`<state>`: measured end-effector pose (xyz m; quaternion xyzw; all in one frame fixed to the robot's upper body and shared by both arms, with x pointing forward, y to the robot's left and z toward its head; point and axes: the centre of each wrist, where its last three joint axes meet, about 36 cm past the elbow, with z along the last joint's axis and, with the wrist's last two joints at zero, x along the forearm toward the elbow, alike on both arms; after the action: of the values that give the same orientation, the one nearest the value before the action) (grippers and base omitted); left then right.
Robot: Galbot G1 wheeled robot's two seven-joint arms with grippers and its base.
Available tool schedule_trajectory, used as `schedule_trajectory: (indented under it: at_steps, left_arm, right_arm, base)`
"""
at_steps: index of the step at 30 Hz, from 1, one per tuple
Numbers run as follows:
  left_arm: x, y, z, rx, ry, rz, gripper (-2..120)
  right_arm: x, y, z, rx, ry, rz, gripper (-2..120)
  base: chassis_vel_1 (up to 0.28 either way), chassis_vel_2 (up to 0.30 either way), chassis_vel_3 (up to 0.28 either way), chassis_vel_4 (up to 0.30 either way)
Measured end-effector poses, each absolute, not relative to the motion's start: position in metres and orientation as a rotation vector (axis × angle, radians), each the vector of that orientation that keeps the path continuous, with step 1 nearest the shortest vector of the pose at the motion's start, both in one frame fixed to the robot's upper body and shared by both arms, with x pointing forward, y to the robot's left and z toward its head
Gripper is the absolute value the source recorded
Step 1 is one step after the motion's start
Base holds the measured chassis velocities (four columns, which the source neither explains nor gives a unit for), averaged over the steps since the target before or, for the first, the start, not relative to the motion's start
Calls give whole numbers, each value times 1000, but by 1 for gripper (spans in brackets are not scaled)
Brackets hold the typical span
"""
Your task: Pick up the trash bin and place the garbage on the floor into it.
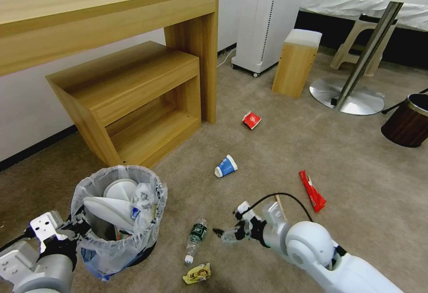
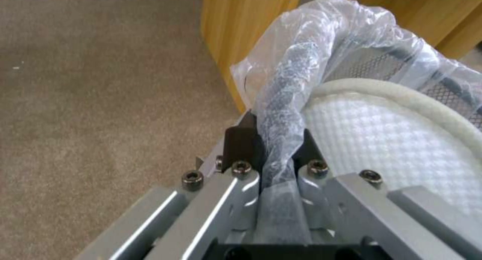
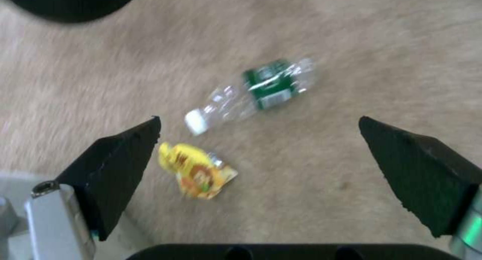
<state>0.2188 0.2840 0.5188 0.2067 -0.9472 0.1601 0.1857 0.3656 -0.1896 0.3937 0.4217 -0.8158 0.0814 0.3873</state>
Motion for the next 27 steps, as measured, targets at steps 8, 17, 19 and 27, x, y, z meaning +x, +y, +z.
schedule_trajectory:
  at_steps: [8,17,19,27]
  left_arm:
    - [219,284,519,599,-2676,448,3]
    - [221,285,521,624,-2696,467,3]
    - [222,285,521,628,-2698,470,3]
    - [222,287,522,649,-2708,475,3]
  right_arm:
    - [386,-174,353,1275,-1917,342,100]
    - [422,-170,314,1466,-1800,487,100]
    - [430,-169,306,1496,-1779,495,100]
    - [467,-147,292,1703,-1690,520,100]
  base:
    - [0,0,0,0]
    - [0,0,0,0]
    - [0,0,0,0]
    - [0,0,0,0]
